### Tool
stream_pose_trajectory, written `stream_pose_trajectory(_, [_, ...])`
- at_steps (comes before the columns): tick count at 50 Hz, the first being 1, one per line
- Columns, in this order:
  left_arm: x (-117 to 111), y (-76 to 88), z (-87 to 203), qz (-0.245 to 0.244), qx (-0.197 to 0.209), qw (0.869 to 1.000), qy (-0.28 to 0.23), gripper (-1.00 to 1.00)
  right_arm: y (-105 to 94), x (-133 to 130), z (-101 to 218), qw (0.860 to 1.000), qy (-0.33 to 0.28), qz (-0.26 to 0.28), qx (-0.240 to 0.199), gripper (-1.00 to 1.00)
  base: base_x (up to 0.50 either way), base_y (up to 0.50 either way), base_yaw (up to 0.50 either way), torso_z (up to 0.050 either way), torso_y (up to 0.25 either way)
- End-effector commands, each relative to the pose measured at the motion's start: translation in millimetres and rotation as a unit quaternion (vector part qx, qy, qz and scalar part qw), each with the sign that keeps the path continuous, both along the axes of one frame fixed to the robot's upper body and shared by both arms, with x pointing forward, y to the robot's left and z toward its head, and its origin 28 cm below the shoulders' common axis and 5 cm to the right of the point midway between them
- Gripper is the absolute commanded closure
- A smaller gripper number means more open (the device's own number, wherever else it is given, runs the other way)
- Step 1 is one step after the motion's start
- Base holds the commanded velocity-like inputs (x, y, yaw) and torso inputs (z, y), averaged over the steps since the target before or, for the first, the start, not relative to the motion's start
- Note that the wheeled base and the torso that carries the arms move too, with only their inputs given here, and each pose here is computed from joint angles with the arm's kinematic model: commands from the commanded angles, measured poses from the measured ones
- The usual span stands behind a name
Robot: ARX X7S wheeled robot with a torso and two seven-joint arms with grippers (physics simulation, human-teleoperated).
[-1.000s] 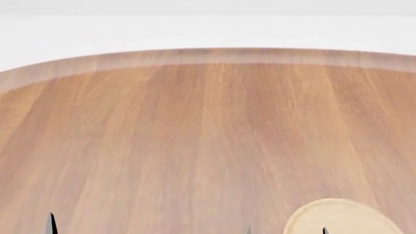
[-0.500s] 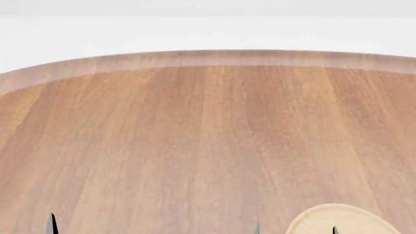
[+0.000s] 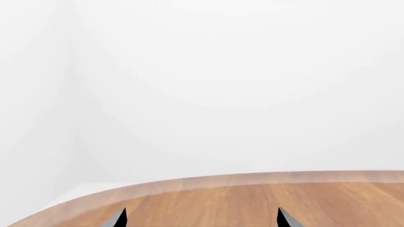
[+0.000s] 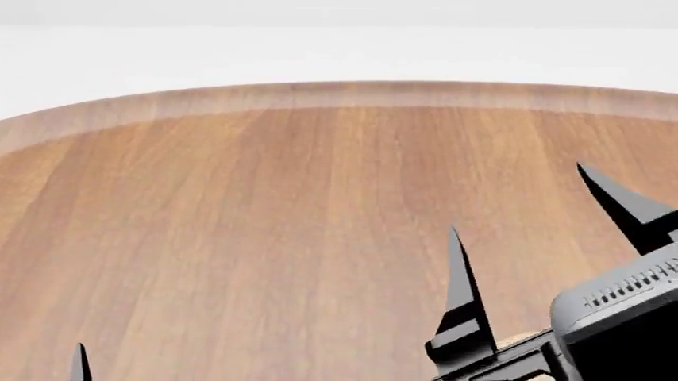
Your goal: Put the chocolate pudding to the left of the plate.
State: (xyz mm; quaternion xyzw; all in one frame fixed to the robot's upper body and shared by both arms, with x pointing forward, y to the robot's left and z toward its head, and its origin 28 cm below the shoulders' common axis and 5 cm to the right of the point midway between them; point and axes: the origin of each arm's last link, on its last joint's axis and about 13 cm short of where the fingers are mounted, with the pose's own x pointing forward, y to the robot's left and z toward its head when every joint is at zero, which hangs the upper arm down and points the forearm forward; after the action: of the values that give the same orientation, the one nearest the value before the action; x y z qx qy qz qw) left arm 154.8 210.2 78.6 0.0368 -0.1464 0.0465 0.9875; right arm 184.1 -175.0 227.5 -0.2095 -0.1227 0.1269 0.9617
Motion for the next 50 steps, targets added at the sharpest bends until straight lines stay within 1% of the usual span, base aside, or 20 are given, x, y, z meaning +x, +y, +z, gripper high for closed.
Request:
stream_pose_trajectory(1, [1.6,0.5,0.8,0.001,0.0,1.0,0.002,-1.0,-37.3,-12.8,44.3,0.957,0.208,0.142,-0.146,-1.0,0.0,0.0,0.0,0.0,0.0])
stream_pose_trajectory(2, [1.5,0.6,0.9,0.001,0.0,1.0,0.002,-1.0,-40.2,-12.0,41.8,0.951,0.223,0.145,-0.16,-1.0,0.0,0.0,0.0,0.0,0.0])
stream_pose_trajectory(3, [1.7,0.5,0.9,0.001,-0.001,1.0,0.002,-1.0,-43.8,-14.9,37.4,0.931,0.263,0.167,-0.19,-1.0,0.0,0.0,0.0,0.0,0.0])
stream_pose_trajectory(4, [1.6,0.5,1.4,0.0,-0.001,1.0,0.002,-1.0,-46.4,-16.4,33.9,0.922,0.281,0.171,-0.204,-1.0,0.0,0.0,0.0,0.0,0.0])
stream_pose_trajectory(5, [2.0,0.5,1.1,0.0,-0.001,1.0,0.002,-1.0,-49.3,-17.3,27.5,0.91,0.297,0.168,-0.237,-1.0,0.0,0.0,0.0,0.0,0.0])
stream_pose_trajectory(6, [2.4,0.4,0.6,0.0,-0.001,1.0,0.002,-1.0,-50.8,-17.9,24.8,0.906,0.306,0.168,-0.239,-1.0,0.0,0.0,0.0,0.0,0.0])
stream_pose_trajectory(7, [2.7,0.2,0.2,0.0,-0.001,1.0,0.004,-1.0,-51.4,-20.5,18.9,0.889,0.327,0.184,-0.262,-1.0,0.0,0.0,0.0,0.0,0.0])
stream_pose_trajectory(8, [2.4,0.2,0.5,0.0,-0.001,1.0,0.004,-1.0,-51.5,-22.8,17.4,0.884,0.331,0.191,-0.268,-1.0,0.0,0.0,0.0,0.0,0.0])
stream_pose_trajectory(9, [2.1,0.4,0.8,-0.001,-0.001,1.0,0.003,-1.0,-51.0,-28.0,13.3,0.87,0.342,0.212,-0.284,-1.0,0.0,0.0,0.0,0.0,0.0])
stream_pose_trajectory(12, [2.2,0.4,0.5,0.0,-0.001,1.0,0.003,-1.0,-51.4,-36.4,6.8,0.852,0.352,0.236,-0.306,-1.0,0.0,0.0,0.0,0.0,0.0])
stream_pose_trajectory(14, [2.5,0.1,0.1,0.0,0.0,1.0,0.003,-1.0,-51.8,-36.5,5.6,0.85,0.358,0.236,-0.306,-1.0,0.0,0.0,0.0,0.0,0.0])
stream_pose_trajectory(15, [2.6,-0.1,0.2,0.0,-0.001,1.0,0.003,-1.0,-52.1,-35.7,3.3,0.839,0.385,0.234,-0.305,-1.0,0.0,0.0,0.0,0.0,0.0])
stream_pose_trajectory(16, [2.5,0.0,0.7,0.0,-0.001,1.0,0.003,-1.0,-51.5,-35.0,3.2,0.842,0.381,0.228,-0.307,-1.0,0.0,0.0,0.0,0.0,0.0])
stream_pose_trajectory(20, [3.1,0.2,-0.5,0.001,-0.001,1.0,0.004,-1.0,-51.0,-34.8,-2.4,0.831,0.382,0.243,-0.321,-1.0,0.0,0.0,0.0,0.0,0.0])
stream_pose_trajectory(24, [2.8,0.4,-1.0,0.001,0.0,1.0,0.004,-1.0,-53.0,-32.4,-19.6,0.826,0.391,0.247,-0.322,-1.0,0.0,0.0,0.0,0.0,0.0])
stream_pose_trajectory(32, [2.5,-0.6,-1.7,0.0,0.003,1.0,0.005,-1.0,-54.5,-28.9,-35.2,0.823,0.397,0.255,-0.315,-1.0,0.0,0.0,0.0,0.0,0.0])
stream_pose_trajectory(39, [3.3,-1.5,-3.2,-0.001,0.004,1.0,0.007,-1.0,-62.4,-22.5,-36.4,0.837,0.39,0.244,-0.296,-1.0,0.0,0.0,0.0,0.0,0.0])
stream_pose_trajectory(41, [3.7,-1.8,-3.6,-0.001,0.004,1.0,0.008,-1.0,-65.1,-19.6,-40.1,0.836,0.388,0.241,-0.305,-1.0,0.0,0.0,0.0,0.0,0.0])
stream_pose_trajectory(45, [3.7,-2.2,-3.6,-0.002,0.005,1.0,0.008,-1.0,-68.9,-12.0,-43.8,0.841,0.387,0.235,-0.297,-1.0,0.0,0.0,0.0,0.0,0.0])
stream_pose_trajectory(50, [3.7,-2.6,-3.8,-0.003,0.005,1.0,0.009,-1.0,-69.2,-7.9,-48.8,0.841,0.388,0.234,-0.295,-1.0,0.0,0.0,0.0,0.0,0.0])
